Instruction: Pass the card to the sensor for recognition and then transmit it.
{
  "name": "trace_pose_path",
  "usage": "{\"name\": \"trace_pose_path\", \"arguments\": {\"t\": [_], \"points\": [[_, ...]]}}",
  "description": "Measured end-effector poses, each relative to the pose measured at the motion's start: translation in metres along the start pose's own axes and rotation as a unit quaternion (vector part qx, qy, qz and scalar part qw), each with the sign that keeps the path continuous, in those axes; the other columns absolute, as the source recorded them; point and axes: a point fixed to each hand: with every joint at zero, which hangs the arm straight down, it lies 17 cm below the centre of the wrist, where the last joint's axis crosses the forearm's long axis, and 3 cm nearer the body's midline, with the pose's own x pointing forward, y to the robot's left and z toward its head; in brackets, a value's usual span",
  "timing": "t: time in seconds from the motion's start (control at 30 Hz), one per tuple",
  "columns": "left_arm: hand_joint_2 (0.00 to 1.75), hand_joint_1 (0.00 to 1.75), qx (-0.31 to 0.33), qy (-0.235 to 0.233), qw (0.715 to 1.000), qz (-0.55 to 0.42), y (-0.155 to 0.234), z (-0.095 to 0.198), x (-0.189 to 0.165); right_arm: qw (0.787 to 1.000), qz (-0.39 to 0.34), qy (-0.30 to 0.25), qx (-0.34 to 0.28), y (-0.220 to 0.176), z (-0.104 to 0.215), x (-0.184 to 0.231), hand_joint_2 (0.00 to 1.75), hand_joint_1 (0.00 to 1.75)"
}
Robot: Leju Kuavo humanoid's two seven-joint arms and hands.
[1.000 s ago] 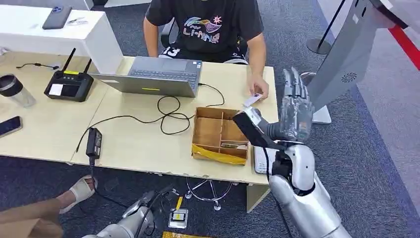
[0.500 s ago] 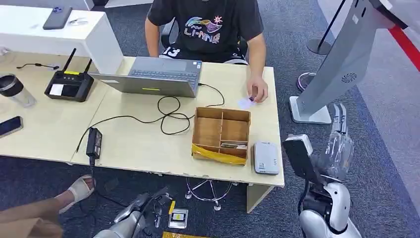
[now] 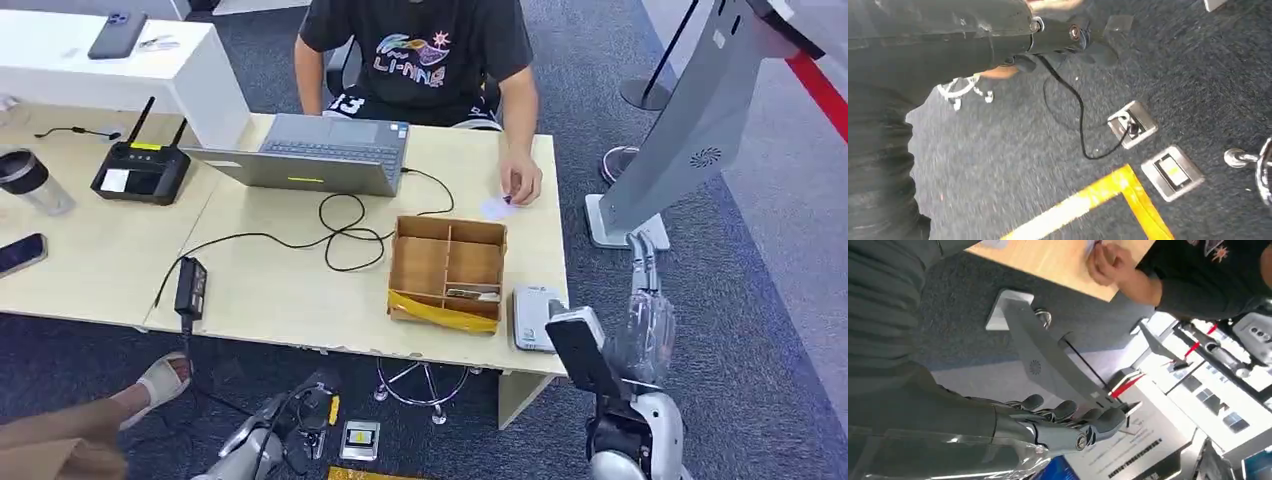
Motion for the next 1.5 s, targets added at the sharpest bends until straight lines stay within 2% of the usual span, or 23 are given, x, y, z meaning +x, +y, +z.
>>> {"name": "trace_pose_path", "arguments": {"t": [0.27, 0.5, 0.63, 0.9, 1.07, 1.5], "points": [[1.75, 0.00, 0.011, -0.005, 1.000, 0.024, 0.008, -0.001, 0.003, 0.992, -0.007, -0.106, 0.072, 0.043, 0.009, 0.082, 1.75, 0.00], [1.75, 0.00, 0.013, -0.006, 1.000, 0.014, 0.007, 0.000, 0.000, 0.970, -0.026, -0.193, 0.145, 0.084, 0.032, 0.156, 1.75, 0.00], [1.75, 0.00, 0.013, -0.010, 1.000, -0.001, 0.008, 0.000, 0.003, 0.957, -0.017, -0.220, 0.188, 0.109, 0.046, 0.177, 1.75, 0.00], [1.75, 0.00, 0.009, -0.020, 0.999, -0.028, 0.008, 0.001, 0.016, 0.940, 0.014, -0.244, 0.238, 0.140, 0.054, 0.193, 1.75, 0.00], [1.75, 0.00, 0.003, -0.029, 0.998, -0.055, 0.004, 0.002, 0.027, 0.938, 0.041, -0.238, 0.248, 0.153, 0.048, 0.191, 1.75, 0.00], [1.75, 0.00, -0.033, -0.023, 0.991, -0.127, -0.019, 0.009, 0.048, 0.928, 0.169, -0.190, 0.272, 0.190, 0.011, 0.138, 1.75, 0.00]]}}
